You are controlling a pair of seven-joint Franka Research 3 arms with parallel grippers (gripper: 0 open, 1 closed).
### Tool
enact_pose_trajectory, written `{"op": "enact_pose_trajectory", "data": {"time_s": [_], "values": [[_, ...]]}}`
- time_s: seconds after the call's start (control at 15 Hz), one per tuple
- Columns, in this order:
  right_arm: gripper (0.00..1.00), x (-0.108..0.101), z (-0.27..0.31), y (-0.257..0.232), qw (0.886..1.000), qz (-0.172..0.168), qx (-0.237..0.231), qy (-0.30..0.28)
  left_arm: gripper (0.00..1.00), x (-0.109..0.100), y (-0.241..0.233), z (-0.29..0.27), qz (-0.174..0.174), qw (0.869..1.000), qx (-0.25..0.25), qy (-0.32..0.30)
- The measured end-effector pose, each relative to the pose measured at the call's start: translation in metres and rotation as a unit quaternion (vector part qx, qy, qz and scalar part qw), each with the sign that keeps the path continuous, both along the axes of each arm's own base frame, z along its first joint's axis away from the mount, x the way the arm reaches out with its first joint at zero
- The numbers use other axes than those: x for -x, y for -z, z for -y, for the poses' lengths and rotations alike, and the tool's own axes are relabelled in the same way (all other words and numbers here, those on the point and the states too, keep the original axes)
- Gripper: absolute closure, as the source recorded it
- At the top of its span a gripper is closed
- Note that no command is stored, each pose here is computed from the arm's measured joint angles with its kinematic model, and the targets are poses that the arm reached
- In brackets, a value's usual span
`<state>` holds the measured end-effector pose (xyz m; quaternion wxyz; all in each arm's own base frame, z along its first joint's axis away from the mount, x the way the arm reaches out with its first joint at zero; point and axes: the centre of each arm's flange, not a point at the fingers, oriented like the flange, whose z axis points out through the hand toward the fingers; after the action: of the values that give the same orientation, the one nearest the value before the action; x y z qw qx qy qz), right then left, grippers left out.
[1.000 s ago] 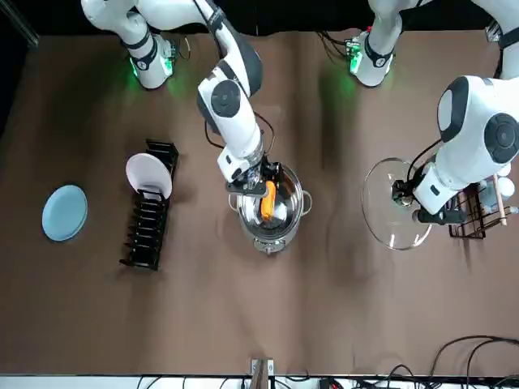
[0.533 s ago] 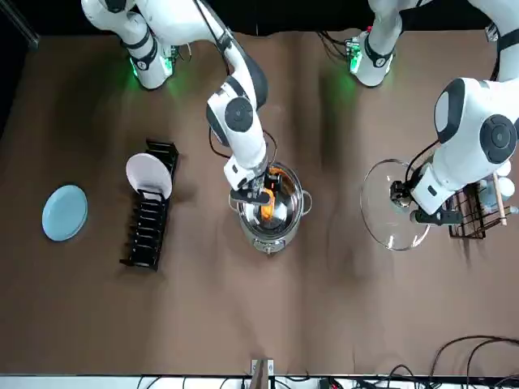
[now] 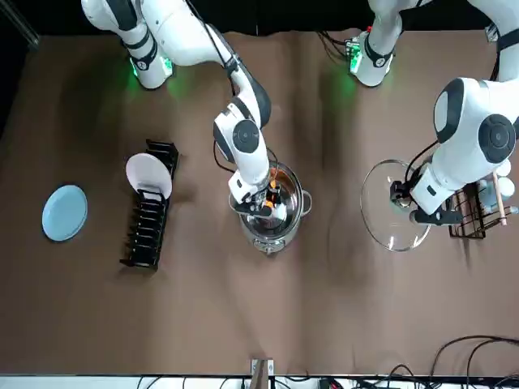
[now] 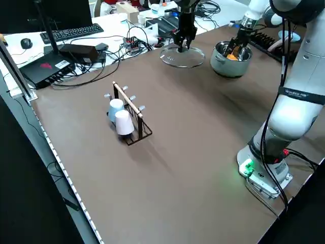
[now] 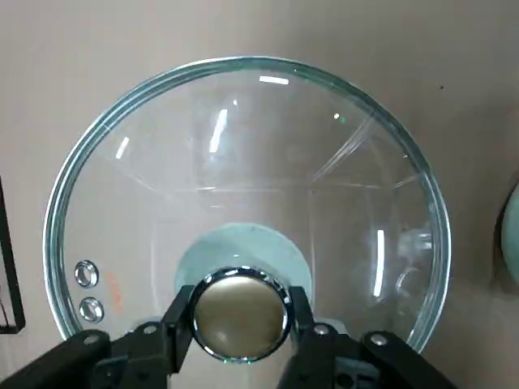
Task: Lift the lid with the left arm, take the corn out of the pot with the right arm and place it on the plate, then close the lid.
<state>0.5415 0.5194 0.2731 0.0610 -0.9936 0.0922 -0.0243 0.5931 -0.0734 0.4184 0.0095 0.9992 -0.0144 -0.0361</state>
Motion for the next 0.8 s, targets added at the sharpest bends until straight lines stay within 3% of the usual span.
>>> {"op": "enact_pose_trajectory", "data": {"time_s": [0.47,0.67,0.8], "values": [[0.17,0.009,-0.009,0.036,0.999,0.011,0.025,-0.023,0.49,0.001,0.001,0.001,-0.001,1.0,0.0,0.001],[0.45,0.009,-0.008,0.038,0.998,0.028,0.046,-0.042,0.49,0.001,0.002,0.001,-0.002,1.0,0.0,0.001],[0.49,0.009,-0.008,0.038,0.997,0.036,0.055,-0.05,0.49,0.001,0.002,0.002,-0.001,1.0,0.0,0.002]]}}
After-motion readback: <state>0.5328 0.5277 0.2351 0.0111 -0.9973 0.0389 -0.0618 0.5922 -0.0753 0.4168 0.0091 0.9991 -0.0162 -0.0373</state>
